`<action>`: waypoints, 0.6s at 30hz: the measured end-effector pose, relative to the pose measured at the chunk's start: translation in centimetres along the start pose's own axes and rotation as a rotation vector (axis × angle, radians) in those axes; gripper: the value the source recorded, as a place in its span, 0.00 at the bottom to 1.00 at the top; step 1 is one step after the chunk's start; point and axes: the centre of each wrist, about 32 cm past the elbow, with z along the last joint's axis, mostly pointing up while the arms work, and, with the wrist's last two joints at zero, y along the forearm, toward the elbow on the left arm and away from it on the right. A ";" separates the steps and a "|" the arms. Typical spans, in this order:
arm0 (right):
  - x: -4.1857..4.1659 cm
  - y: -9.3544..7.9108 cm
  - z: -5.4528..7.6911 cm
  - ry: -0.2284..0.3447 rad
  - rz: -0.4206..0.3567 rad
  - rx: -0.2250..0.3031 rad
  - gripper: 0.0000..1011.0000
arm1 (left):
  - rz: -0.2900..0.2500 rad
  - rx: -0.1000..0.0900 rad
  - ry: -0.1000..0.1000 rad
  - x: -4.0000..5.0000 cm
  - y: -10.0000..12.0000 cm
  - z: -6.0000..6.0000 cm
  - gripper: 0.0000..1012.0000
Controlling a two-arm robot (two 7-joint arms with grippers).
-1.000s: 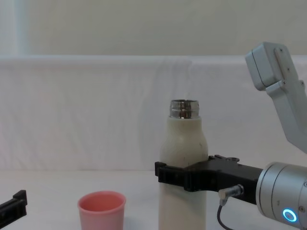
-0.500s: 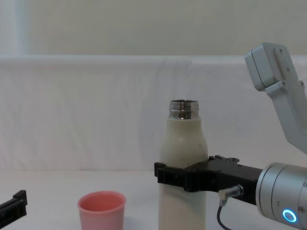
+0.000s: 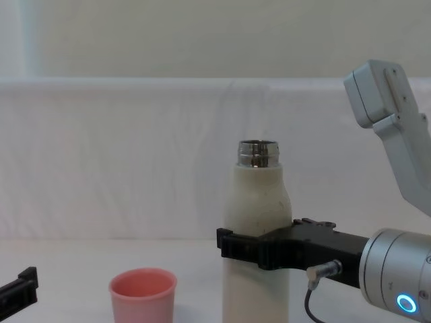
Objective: Grasp the thermos with one hand and pour water into the cup lid.
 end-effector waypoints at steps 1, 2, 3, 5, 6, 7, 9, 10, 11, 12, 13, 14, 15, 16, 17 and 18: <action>0.00 0.0 0.0 0.000 0.000 0.000 0.99 | 0.000 0.000 0.000 0.00 0.0 0.0 0.99; 0.00 0.0 0.0 0.000 0.000 0.000 0.99 | 0.000 0.000 0.000 0.00 0.0 0.0 0.99; 0.00 0.0 0.0 0.000 0.000 0.000 0.99 | 0.000 0.000 0.000 0.00 0.0 0.0 0.99; -0.03 0.0 0.0 -0.002 0.000 0.002 0.99 | 0.000 0.000 0.000 0.00 0.0 0.0 0.99; -0.06 -0.1 0.0 -0.002 0.001 0.004 0.99 | 0.000 0.000 0.000 0.00 0.0 0.0 0.99; -0.08 -0.1 0.0 -0.002 0.001 0.005 0.99 | 0.000 0.000 0.000 0.00 0.0 0.0 0.99; -0.11 -0.4 -0.1 -0.001 0.000 0.010 0.99 | 0.000 0.000 0.000 0.00 0.0 0.0 0.99; -0.13 -0.5 -0.1 0.000 0.000 0.012 0.99 | 0.000 0.000 0.000 0.00 0.0 0.0 0.99; -0.14 -0.6 -0.2 0.000 0.000 0.013 0.99 | 0.000 0.000 0.000 0.00 0.0 0.0 0.99; -0.15 -0.7 -0.2 0.001 -0.001 0.016 0.99 | 0.000 0.000 0.000 0.00 0.0 0.0 0.99; -0.16 -0.8 -0.3 0.001 -0.001 0.017 0.99 | 0.000 0.000 0.000 0.00 0.0 0.0 0.99; -0.16 -0.9 -0.3 0.001 -0.001 0.019 0.99 | 0.000 0.000 0.000 0.00 0.0 0.0 0.99; -0.17 -1.1 -0.3 0.002 -0.002 0.021 0.99 | 0.000 0.000 0.000 0.00 0.0 0.0 0.99; -0.18 -1.2 -0.4 0.002 -0.002 0.023 0.99 | 0.000 0.000 0.000 0.00 0.0 0.0 0.99; -0.18 -1.3 -0.4 0.001 -0.002 0.024 0.99 | 0.000 0.000 0.000 0.00 0.0 0.0 0.99; -0.19 -1.4 -0.4 0.001 -0.003 0.025 0.99 | 0.000 0.000 0.000 0.00 0.0 0.0 0.99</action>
